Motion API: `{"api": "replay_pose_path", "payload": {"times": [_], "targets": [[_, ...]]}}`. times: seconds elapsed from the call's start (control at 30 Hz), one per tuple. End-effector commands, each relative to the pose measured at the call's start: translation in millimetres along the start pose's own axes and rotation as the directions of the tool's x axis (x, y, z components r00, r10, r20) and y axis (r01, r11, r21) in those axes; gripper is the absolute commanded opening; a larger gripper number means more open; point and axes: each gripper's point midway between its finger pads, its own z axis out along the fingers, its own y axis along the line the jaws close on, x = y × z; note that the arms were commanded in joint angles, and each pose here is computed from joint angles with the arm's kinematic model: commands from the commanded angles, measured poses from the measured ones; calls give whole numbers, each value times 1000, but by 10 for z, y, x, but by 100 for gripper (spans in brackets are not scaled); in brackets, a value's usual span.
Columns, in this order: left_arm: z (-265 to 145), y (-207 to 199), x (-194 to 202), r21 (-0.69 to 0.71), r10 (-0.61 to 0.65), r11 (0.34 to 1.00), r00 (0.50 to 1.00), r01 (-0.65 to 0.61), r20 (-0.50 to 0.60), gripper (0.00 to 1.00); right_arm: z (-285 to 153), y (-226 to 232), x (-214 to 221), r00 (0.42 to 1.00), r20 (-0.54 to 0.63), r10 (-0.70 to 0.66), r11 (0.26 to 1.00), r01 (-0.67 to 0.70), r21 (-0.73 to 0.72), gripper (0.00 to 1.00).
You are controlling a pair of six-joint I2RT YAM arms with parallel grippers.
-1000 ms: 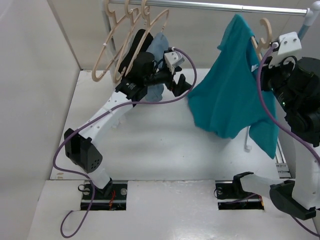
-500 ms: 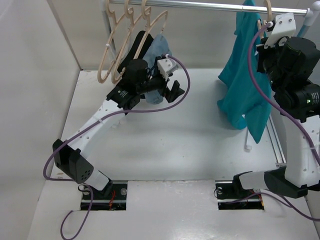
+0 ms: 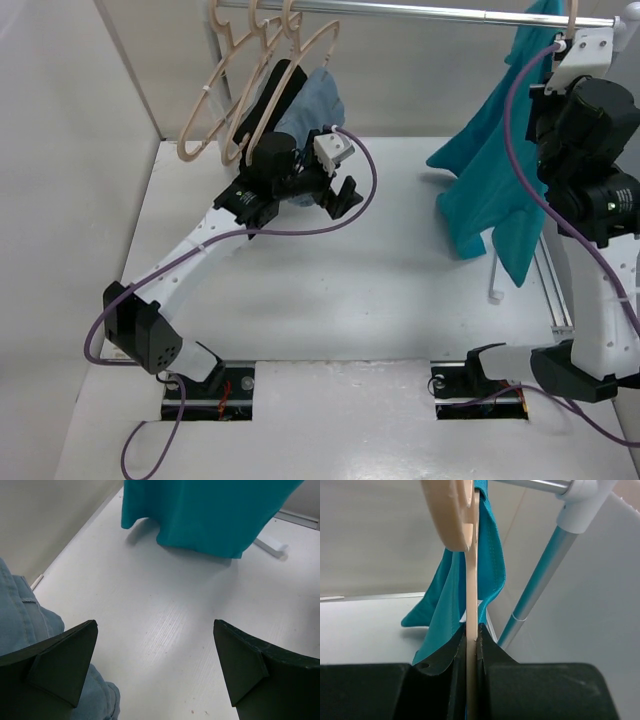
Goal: Place the t-shirt on the hanger
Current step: Hang the hanger with tshirt onto the clothesline
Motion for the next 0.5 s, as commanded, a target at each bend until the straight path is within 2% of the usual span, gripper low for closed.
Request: {"api": "replay_pose_path", "payload": {"times": [0.0,0.23,0.33,0.47], "targets": [[-188,-44,-298,-19,59,998,994,-58,90,100,147,-49,-173,994,85,71,995,-76,66,0],[-221,-101,-290,-11,72,997,993,-71,92,100,350,14,-194,988,110,110,991,-117,65,0],[-241,-89,-278,-23,83,996,993,-81,90,100,458,68,-85,989,94,113,993,-116,28,0],[-242,-69,-277,-32,92,995,992,-89,88,100,776,122,327,994,10,113,994,-113,-13,0]]}}
